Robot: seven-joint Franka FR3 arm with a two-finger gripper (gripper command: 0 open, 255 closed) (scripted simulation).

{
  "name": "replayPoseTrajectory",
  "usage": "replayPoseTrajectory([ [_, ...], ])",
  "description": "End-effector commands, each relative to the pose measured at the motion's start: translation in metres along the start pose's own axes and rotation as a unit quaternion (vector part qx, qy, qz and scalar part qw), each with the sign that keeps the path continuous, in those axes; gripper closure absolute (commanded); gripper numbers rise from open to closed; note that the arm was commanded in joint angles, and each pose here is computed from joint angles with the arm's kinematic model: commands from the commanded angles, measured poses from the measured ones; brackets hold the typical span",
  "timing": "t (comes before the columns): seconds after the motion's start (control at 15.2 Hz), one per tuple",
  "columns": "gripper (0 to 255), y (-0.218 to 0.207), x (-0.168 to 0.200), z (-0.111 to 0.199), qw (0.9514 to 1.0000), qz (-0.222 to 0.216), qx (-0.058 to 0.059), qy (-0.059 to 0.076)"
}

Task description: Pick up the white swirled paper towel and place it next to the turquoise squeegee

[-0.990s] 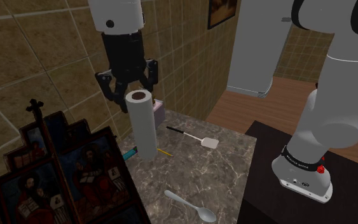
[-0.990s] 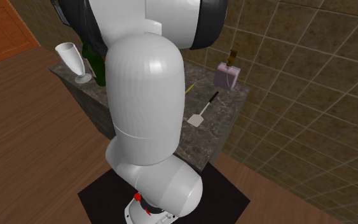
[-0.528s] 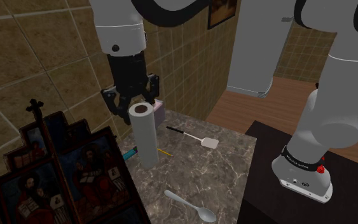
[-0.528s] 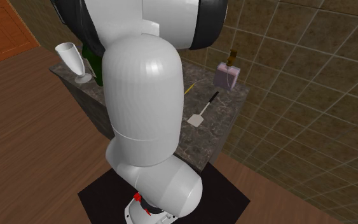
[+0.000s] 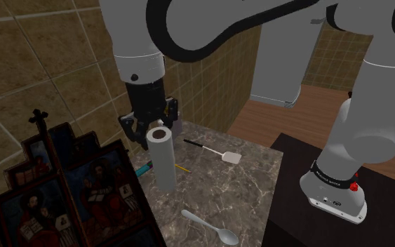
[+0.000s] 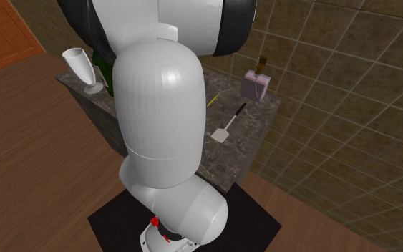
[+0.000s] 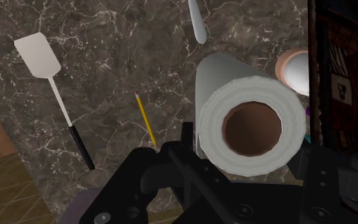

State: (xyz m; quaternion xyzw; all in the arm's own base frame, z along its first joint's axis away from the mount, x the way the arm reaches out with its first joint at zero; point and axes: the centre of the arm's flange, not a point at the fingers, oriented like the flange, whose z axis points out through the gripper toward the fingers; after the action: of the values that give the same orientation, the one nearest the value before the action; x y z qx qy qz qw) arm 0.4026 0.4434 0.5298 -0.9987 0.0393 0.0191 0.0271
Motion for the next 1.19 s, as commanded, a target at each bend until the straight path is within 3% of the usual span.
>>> replayPoseTrajectory([
  [0.0,255,0.001,0.001,0.01,1.0,0.0,0.0,0.0],
  [1.12,255,0.006,0.004,0.1,1.0,0.0,0.0,0.0],
])
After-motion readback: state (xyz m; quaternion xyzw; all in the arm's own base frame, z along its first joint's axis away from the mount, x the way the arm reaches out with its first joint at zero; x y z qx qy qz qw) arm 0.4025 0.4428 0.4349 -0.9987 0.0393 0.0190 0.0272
